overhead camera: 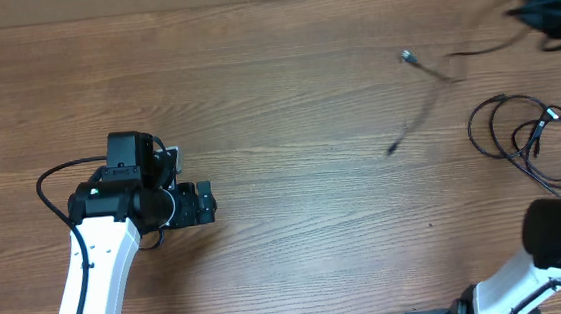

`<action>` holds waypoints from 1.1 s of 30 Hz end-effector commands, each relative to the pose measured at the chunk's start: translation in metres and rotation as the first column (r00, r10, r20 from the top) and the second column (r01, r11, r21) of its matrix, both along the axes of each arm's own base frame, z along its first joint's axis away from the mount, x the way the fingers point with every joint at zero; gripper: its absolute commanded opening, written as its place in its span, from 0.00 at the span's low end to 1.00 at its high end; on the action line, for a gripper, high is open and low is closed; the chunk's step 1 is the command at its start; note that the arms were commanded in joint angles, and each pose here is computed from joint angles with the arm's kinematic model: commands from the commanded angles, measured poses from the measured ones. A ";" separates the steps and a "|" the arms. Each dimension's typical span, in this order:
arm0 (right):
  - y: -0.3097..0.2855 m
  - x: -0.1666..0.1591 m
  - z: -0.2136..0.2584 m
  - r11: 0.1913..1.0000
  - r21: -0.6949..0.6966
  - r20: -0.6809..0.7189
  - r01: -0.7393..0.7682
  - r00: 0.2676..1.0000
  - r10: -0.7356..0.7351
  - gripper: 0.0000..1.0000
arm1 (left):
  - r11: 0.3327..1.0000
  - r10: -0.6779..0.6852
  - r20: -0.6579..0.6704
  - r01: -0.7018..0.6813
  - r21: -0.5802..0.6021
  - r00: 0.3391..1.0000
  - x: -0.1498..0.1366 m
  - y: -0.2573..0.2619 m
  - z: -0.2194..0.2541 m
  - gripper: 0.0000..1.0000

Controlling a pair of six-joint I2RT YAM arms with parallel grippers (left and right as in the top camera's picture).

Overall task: Untangle cables
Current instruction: 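Carry the small cable to the right edge pile and release it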

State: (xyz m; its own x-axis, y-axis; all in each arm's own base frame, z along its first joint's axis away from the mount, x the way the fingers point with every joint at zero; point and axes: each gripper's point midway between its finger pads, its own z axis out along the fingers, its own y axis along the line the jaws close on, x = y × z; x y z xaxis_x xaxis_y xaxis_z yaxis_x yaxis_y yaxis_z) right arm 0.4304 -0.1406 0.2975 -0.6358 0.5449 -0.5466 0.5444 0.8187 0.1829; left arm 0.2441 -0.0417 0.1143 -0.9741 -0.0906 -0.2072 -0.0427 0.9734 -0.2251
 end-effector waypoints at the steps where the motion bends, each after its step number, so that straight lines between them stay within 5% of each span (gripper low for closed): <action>1: -0.042 -0.021 0.021 0.992 0.006 0.058 0.128 0.990 -0.128 0.04 | 1.000 -0.021 -0.004 0.021 0.001 1.000 -0.001 -0.002 -0.002 0.96; 13: -0.141 -0.075 0.025 0.873 0.103 0.109 0.477 0.867 -0.487 0.04 | 1.000 -0.015 -0.007 0.015 -0.004 1.000 -0.001 -0.003 -0.002 0.96; 18: -0.148 -0.082 0.022 0.862 0.108 0.099 0.495 0.857 -0.505 0.04 | 1.000 -0.014 -0.002 0.014 -0.004 1.000 0.000 -0.003 -0.002 0.96; 24: -0.127 -0.077 0.011 0.880 0.193 0.057 0.435 0.890 -0.452 0.42 | 1.000 -0.008 -0.004 0.008 -0.005 1.000 0.000 -0.002 -0.002 0.96; 28: -0.112 -0.076 0.007 0.890 0.242 0.031 0.385 0.914 -0.404 0.51 | 1.000 -0.008 -0.004 0.008 -0.005 1.000 0.000 -0.002 -0.002 0.96; 33: -0.067 -0.059 0.012 0.953 0.296 0.087 0.065 0.992 -0.094 0.70 | 1.000 -0.008 0.018 0.008 -0.006 1.000 0.005 -0.003 -0.001 0.94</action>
State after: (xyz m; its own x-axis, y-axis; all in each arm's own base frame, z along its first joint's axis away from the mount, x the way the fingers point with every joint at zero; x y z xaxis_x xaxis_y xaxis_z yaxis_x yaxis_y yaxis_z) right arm 0.3588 -0.2446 0.2890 -0.3929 0.8394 -0.3755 0.7551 0.5275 0.3893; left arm 0.2467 -0.0418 0.1150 -0.9716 -0.0914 -0.2180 -0.0408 0.9732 -0.2264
